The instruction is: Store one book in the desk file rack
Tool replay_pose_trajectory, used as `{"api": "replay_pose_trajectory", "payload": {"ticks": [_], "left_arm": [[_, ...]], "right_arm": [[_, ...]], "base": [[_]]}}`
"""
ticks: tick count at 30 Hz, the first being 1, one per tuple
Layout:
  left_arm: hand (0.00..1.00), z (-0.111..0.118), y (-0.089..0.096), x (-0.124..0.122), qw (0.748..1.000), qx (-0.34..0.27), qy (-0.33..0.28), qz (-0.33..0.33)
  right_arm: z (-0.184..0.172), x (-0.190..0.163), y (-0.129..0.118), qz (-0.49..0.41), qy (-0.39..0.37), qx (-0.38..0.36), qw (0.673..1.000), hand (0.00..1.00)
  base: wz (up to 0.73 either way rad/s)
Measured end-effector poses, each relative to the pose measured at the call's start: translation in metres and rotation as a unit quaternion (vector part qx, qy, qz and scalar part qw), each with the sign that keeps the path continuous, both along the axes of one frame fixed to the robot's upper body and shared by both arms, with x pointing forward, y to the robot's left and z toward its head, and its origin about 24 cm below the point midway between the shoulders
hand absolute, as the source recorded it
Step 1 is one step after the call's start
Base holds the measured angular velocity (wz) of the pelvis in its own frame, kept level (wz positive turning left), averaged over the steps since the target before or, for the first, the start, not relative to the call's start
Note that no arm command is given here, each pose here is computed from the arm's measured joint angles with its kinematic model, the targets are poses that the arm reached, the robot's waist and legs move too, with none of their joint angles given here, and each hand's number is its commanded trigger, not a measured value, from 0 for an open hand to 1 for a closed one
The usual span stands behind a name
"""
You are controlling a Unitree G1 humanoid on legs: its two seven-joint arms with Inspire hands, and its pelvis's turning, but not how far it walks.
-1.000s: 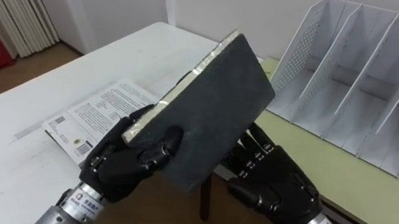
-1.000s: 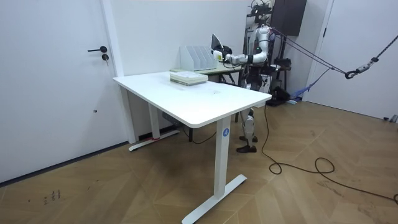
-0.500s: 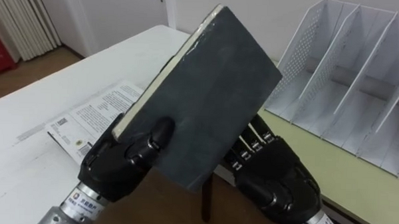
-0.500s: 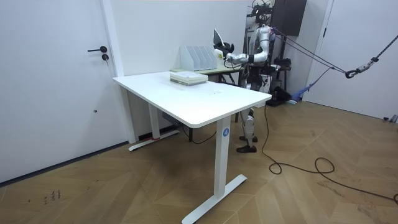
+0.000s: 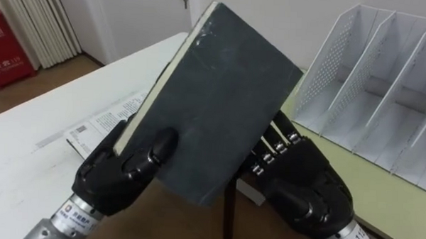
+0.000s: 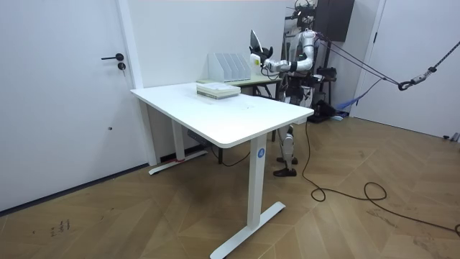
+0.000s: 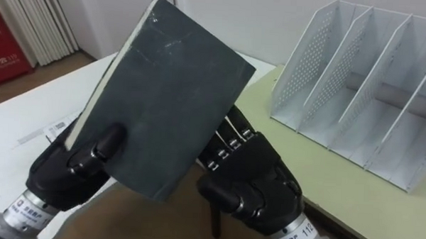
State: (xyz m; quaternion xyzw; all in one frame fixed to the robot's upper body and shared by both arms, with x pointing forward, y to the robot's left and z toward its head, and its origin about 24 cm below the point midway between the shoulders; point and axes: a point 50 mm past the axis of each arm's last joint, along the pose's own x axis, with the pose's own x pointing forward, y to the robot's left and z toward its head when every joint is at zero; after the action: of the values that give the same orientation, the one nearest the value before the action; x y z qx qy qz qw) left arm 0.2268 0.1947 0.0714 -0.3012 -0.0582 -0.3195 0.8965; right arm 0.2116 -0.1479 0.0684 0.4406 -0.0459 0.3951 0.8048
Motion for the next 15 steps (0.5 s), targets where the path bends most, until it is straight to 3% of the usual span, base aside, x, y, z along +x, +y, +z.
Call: {"api": "replay_pose_trajectory", "payload": {"ticks": [8,15], "left_arm": [[1.00,-0.002,0.018,0.000,0.999,0.041,0.025,-0.004],[1.00,-0.003,0.024,-0.001,0.997,0.068,0.036,-0.010]], "right_arm": [[0.003,0.003,-0.011,-0.024,0.016,-0.013,0.999,0.00],[0.002,0.004,-0.015,-0.037,0.037,-0.016,0.999,0.00]], "base": [[0.00],[0.00]]}}
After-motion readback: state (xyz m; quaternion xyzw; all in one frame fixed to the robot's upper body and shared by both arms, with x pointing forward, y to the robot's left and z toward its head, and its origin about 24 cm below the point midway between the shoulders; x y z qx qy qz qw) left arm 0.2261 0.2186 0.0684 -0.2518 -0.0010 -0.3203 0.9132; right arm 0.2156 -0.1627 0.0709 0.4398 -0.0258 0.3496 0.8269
